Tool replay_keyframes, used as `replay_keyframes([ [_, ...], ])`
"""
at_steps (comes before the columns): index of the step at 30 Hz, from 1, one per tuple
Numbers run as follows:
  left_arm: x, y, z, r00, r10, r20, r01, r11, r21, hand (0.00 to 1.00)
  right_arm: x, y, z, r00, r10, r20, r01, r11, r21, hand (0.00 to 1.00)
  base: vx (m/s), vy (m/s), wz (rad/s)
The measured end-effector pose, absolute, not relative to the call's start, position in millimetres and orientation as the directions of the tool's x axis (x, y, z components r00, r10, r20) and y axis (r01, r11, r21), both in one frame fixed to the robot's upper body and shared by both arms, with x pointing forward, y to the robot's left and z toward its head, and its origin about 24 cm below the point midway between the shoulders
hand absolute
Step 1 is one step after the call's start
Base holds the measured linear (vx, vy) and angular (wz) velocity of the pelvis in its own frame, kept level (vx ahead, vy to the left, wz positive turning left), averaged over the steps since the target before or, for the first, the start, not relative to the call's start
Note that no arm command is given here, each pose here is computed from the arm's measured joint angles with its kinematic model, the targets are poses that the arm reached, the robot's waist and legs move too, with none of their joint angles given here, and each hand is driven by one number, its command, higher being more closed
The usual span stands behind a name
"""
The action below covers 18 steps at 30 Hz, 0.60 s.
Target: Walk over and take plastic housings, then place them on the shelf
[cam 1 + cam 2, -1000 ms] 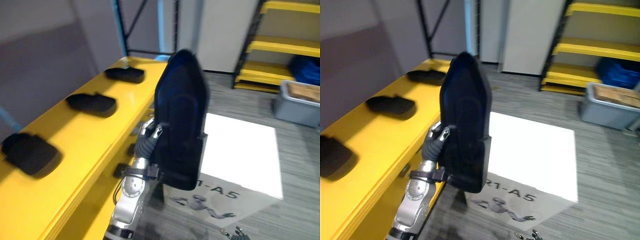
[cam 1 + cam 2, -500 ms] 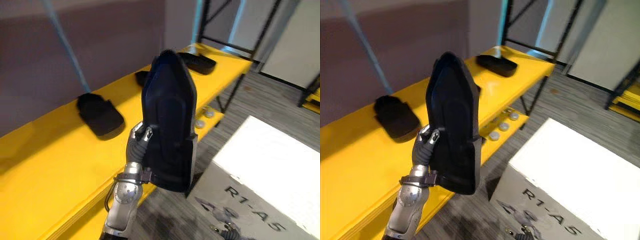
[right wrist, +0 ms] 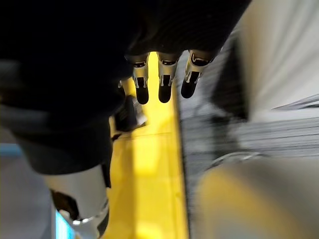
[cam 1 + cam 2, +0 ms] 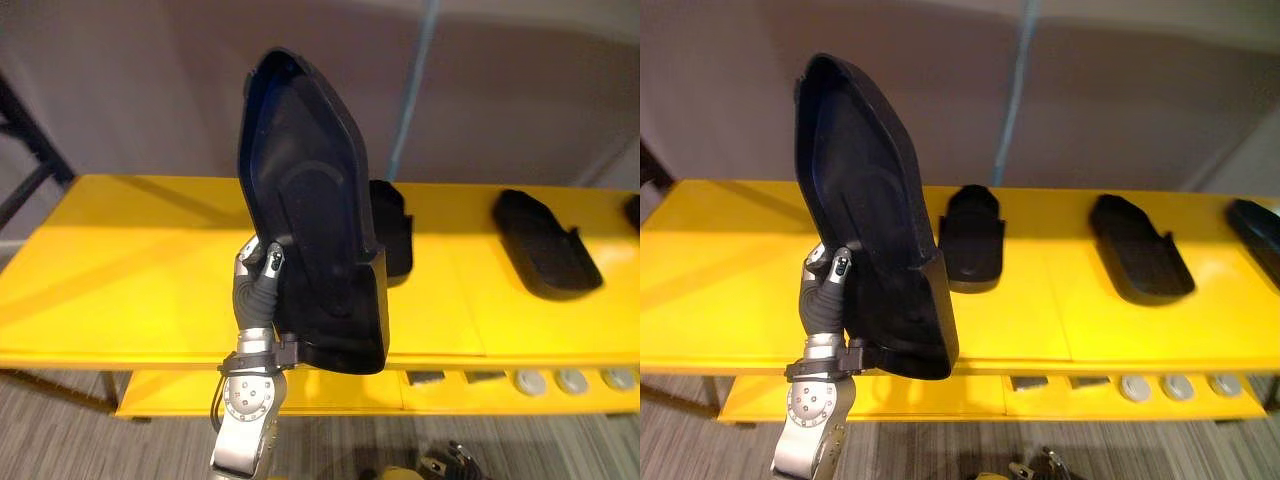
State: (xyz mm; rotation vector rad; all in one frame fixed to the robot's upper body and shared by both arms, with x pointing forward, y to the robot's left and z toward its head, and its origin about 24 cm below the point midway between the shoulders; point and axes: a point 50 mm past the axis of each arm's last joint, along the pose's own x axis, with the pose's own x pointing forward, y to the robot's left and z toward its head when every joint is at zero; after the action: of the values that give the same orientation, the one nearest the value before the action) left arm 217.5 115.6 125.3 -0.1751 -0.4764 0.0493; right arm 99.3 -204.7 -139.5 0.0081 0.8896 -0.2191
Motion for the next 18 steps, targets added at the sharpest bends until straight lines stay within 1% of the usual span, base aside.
replay_keyframes([
  [3,218,118,122,0.894,0.065,0.444,-0.001,0.99,-0.143,1.0,100,-198,-145,0.59,-0.177,-0.788,0.212,0.975,-0.06,0.0,0.11,0.048,0.4],
  [8,222,119,107,0.921,0.031,0.388,0.007,0.995,-0.096,1.0,92,-200,-150,0.551,-0.192,-0.812,0.25,0.967,-0.059,0.0,0.08,0.125,0.09],
  [13,224,127,94,0.941,-0.001,0.339,0.006,1.0,-0.014,1.0,94,-196,-151,0.55,-0.177,-0.817,0.236,0.97,-0.051,0.0,0.0,0.068,-0.1],
  [15,224,129,94,0.941,0.001,0.337,0.002,1.0,-0.009,1.0,96,-196,-151,0.55,-0.174,-0.817,0.233,0.971,-0.05,0.0,-0.08,0.011,0.02],
  [18,225,132,91,0.946,0.025,0.322,-0.02,1.0,-0.019,1.0,97,-205,-151,0.545,-0.193,-0.816,0.22,0.972,-0.082,0.0,-0.09,0.039,-0.1],
])
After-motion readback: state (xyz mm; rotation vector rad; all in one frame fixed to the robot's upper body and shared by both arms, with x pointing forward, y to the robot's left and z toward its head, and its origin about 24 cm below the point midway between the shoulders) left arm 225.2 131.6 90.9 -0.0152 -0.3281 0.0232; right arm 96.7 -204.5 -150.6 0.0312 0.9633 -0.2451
